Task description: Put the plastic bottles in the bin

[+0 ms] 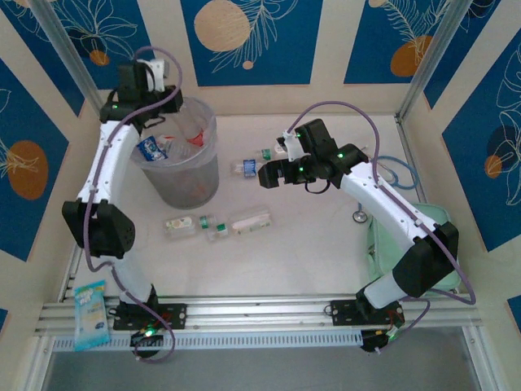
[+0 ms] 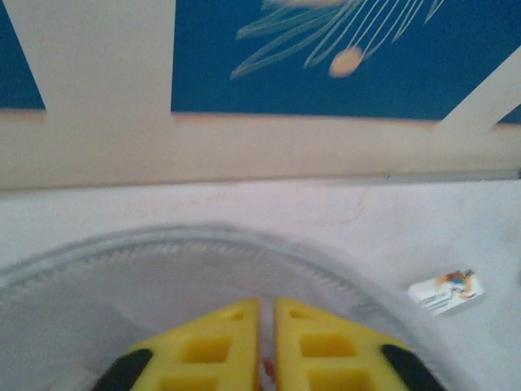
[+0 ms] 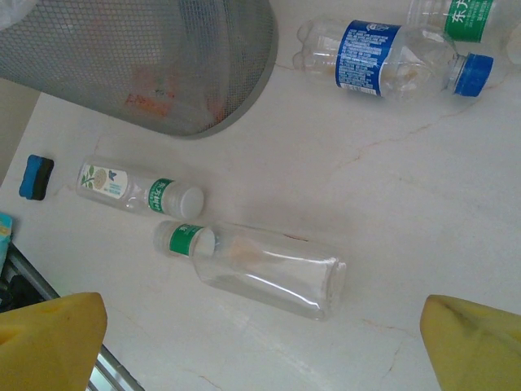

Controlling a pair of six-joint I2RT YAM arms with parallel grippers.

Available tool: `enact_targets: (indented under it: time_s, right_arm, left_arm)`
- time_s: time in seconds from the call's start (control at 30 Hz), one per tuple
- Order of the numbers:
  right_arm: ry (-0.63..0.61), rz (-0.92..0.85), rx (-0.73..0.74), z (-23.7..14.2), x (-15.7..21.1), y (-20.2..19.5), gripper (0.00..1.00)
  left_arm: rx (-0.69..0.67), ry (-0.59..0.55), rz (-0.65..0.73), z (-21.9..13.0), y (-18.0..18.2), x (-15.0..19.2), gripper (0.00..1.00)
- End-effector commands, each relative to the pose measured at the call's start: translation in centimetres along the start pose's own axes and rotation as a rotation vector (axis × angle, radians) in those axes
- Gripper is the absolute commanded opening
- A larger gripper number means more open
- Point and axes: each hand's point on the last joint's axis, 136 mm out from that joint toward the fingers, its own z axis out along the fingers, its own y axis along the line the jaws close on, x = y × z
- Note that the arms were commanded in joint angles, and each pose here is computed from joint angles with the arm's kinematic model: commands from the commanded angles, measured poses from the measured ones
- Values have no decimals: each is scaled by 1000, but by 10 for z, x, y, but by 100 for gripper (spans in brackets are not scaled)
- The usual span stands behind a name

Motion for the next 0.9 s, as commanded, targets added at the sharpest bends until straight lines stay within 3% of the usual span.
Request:
enact_targets:
  time_s: [0.0, 0.1, 0.2, 0.37, 0.53, 0.67, 0.87]
  right_arm:
    - [-2, 16, -18, 0, -1, 3, 99]
    - [3, 19, -15, 0, -2, 2, 99]
    - [4, 24, -8, -1, -4, 2, 99]
    - [27, -46, 10, 0, 3, -3, 99]
    - [54, -104, 21, 3, 8, -9, 99]
    - [80, -132, -6, 8, 12, -7, 99]
    - [100, -154, -12, 9, 17, -7, 97]
  left_arm:
    - [-16, 66, -73, 22, 12, 40, 7]
    - [-9, 98, -101, 34, 15, 57, 6]
    - [14, 95, -110, 35, 11, 54, 7]
    - [28, 26, -15, -3, -8, 2, 48]
    - [-34, -42, 90, -56, -12, -45, 69]
    - [-133, -56, 91, -82, 18, -54, 69]
    - [-248, -42, -7, -98, 79, -34, 51]
